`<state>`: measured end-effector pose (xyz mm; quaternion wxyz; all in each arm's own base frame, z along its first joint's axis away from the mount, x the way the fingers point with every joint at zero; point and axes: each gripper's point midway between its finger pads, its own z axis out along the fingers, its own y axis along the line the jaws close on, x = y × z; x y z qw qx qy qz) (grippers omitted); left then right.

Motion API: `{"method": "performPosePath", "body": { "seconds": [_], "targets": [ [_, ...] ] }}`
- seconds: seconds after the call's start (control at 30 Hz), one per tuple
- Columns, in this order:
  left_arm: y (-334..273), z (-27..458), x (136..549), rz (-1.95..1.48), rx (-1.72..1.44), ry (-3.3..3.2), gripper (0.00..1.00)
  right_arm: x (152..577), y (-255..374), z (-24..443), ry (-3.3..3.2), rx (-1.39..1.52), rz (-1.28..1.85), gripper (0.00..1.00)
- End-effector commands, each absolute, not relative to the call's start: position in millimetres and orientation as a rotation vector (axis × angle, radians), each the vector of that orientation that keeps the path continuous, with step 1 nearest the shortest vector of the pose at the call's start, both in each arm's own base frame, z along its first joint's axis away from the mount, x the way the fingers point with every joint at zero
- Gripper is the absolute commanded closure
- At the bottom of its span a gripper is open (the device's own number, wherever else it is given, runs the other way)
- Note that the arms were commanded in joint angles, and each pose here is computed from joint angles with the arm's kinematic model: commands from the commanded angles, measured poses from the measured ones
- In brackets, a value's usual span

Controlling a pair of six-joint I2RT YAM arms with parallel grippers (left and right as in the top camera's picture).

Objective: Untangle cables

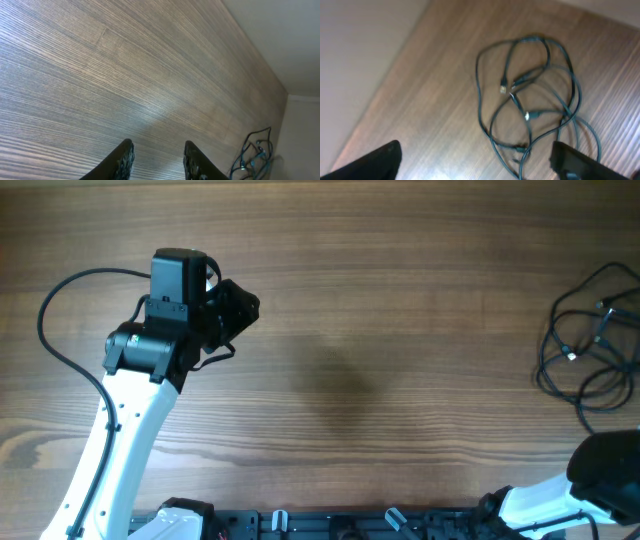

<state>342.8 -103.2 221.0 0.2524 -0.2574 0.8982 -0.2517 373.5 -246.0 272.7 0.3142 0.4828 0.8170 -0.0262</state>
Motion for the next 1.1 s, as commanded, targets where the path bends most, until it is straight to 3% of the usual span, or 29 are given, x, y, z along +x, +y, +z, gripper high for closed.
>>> {"method": "performPosePath", "body": {
  "seconds": [0.0, 0.07, 0.13, 0.17, 0.2, 0.33, 0.53, 0.73, 1.07],
  "targets": [
    [-100.5, 224.3, 346.8, -0.655, -0.674, 2.433, 0.65, 372.4, -237.0, 287.0, 2.134, 1.256, -0.022, 0.0],
    [-100.3, 224.1, 346.8, -0.654, -0.675, 2.433, 0.64, 374.2, -218.9, 296.3, 2.157, 1.185, 0.083, 0.0],
    [-100.3, 224.3, 346.9, -0.655, -0.675, 2.433, 0.55, 379.6, -187.9, 309.8, 2.201, 1.025, 0.241, 0.0],
    [-100.2, 224.1, 346.7, -0.654, -0.676, 2.434, 0.37, 382.0, -170.3, 317.2, 2.22, 0.929, 0.315, 0.0],
    [-100.1, 223.5, 346.1, -0.653, -0.677, 2.437, 0.0, 384.3, -139.3, 330.0, 2.251, 0.728, 0.417, 0.0],
    [-100.2, 223.6, 346.2, -0.653, -0.677, 2.436, 0.0, 371.3, -59.1, 356.0, 2.292, 0.254, 0.553, 0.0],
    [-100.2, 223.6, 346.2, -0.655, -0.681, 2.436, 0.0, 313.8, 30.1, 384.6, 2.299, -0.178, 0.502, 0.0],
    [-100.2, 223.6, 346.2, -0.654, -0.681, 2.436, 0.0, 265.5, 48.7, 406.8, 2.285, -0.002, 0.566, 0.0],
    [-100.2, 223.6, 346.2, -0.654, -0.681, 2.436, 0.0, 265.2, 38.2, 403.4, 2.292, -0.035, 0.457, 0.0]
  ]
}}
